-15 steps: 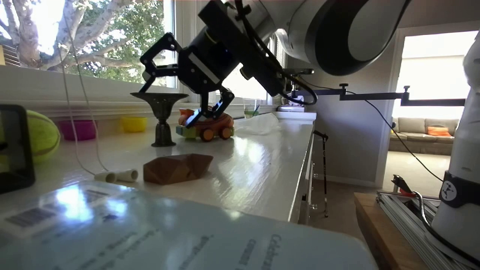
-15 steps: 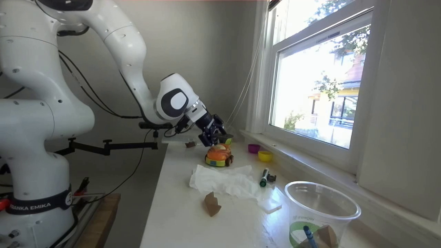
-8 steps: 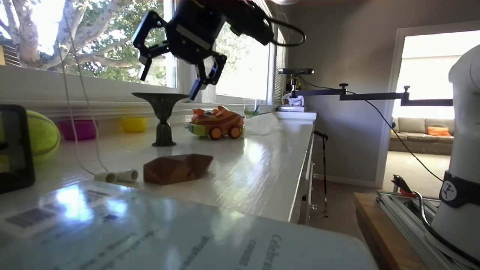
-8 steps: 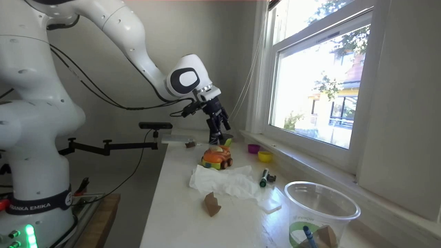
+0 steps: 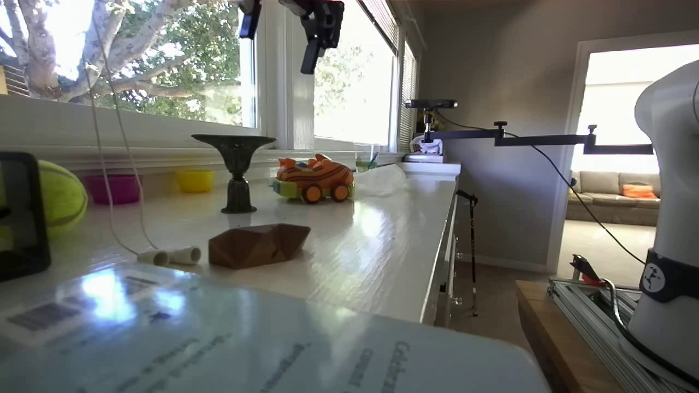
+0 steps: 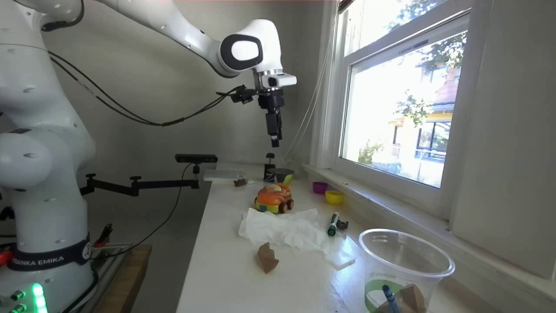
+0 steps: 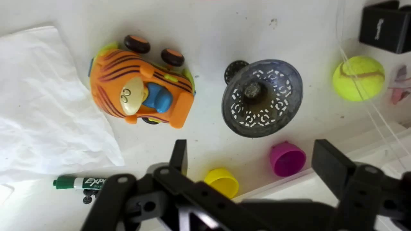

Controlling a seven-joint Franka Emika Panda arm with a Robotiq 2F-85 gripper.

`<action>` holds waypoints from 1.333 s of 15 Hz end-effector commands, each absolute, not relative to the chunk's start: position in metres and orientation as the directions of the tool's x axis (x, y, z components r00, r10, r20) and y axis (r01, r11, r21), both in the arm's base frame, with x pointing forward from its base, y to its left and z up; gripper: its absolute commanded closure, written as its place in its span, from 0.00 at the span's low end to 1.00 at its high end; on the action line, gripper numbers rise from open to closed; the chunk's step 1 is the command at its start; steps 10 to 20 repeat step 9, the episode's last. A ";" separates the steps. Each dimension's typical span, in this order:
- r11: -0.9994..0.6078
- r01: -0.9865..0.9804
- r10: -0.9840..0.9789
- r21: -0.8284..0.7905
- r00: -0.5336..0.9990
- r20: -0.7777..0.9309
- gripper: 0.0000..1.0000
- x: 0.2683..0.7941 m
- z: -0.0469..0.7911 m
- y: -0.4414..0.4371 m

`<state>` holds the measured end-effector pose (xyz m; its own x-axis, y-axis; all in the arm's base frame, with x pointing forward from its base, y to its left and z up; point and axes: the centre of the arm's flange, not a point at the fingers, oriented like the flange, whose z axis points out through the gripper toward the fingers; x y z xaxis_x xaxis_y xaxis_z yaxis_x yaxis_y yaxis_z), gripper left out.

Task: Put the black vase in an upright position

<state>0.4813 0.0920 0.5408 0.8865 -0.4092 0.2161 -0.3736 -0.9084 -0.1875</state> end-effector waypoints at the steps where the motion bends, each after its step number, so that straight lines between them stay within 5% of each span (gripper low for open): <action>1: -0.950 -0.260 -0.276 -0.173 0.958 0.080 0.00 0.482 0.572 0.059; 5: -0.982 -0.145 -0.137 -0.123 0.988 -0.072 0.00 0.472 0.569 0.023; 20: -0.976 -0.185 -0.180 -0.117 0.982 -0.050 0.00 0.465 0.560 0.021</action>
